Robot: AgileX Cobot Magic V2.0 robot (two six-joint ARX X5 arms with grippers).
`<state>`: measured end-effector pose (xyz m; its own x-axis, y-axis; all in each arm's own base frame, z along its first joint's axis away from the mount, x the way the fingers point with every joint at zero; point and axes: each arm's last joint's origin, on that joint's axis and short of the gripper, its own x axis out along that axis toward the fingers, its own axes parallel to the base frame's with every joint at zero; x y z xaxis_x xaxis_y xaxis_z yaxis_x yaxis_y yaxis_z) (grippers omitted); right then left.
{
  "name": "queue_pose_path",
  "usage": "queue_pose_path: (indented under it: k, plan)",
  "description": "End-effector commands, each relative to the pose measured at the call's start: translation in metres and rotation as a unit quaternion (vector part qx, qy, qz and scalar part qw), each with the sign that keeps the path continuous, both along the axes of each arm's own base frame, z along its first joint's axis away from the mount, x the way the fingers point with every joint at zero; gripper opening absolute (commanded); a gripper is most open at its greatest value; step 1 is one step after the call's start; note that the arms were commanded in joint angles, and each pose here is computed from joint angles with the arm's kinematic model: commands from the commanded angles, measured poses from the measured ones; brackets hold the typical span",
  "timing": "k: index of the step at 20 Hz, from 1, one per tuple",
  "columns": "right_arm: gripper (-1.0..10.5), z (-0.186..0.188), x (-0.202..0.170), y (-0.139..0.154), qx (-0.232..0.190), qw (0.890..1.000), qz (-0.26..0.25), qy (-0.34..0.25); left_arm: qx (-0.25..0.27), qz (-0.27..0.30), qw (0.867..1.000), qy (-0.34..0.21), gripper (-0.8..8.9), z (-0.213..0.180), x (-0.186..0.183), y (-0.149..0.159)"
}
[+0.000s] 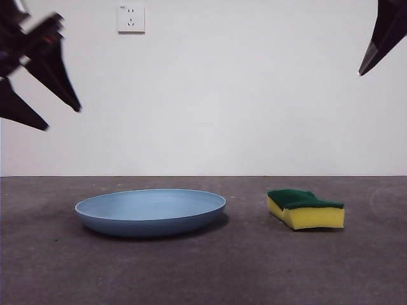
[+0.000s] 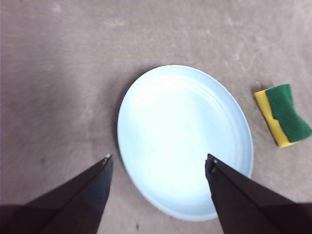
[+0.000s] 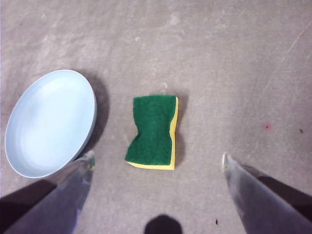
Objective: Pick up the plate,pick up the cloth,clean the plate with the cloth
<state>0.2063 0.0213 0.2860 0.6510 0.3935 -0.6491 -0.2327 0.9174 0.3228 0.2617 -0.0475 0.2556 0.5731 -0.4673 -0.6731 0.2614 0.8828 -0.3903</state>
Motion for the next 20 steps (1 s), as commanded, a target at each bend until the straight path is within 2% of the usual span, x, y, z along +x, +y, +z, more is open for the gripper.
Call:
queue_pose_path:
  k: [1,4,7,16,17,18,19,20]
  plan:
    - [4.5,0.001,0.0,0.001,-0.002,1.0,0.004,-0.003,0.014,-0.009,0.999,0.031,3.19,-0.016,0.022,-0.008]
    - [4.4,0.001,0.0,0.001,-0.002,1.0,0.004,-0.002,0.053,0.002,0.997,0.063,3.19,-0.039,0.042,-0.016]
    - [4.4,0.001,0.0,0.001,-0.002,1.0,0.004,-0.002,0.064,-0.003,0.994,0.092,3.19,-0.064,0.053,-0.022]
    - [4.4,0.001,0.0,0.001,0.004,1.0,-0.002,0.001,0.082,-0.012,0.99,0.113,2.94,-0.102,0.066,-0.036]
    - [4.4,0.001,0.0,0.001,0.004,1.0,-0.002,0.001,0.084,-0.013,0.99,0.113,2.1,-0.102,0.066,-0.037]
    - [4.4,0.001,0.0,0.001,0.004,1.0,-0.001,0.001,0.089,-0.022,0.99,0.108,0.65,-0.102,0.066,-0.037]
    - [4.4,0.001,0.0,0.001,0.004,1.0,-0.001,0.001,0.092,-0.026,0.99,0.105,-0.15,-0.102,0.066,-0.037]
    - [4.4,0.001,0.0,0.001,0.004,1.0,-0.001,0.001,0.095,-0.03,0.99,0.1,-0.08,-0.102,0.067,-0.037]
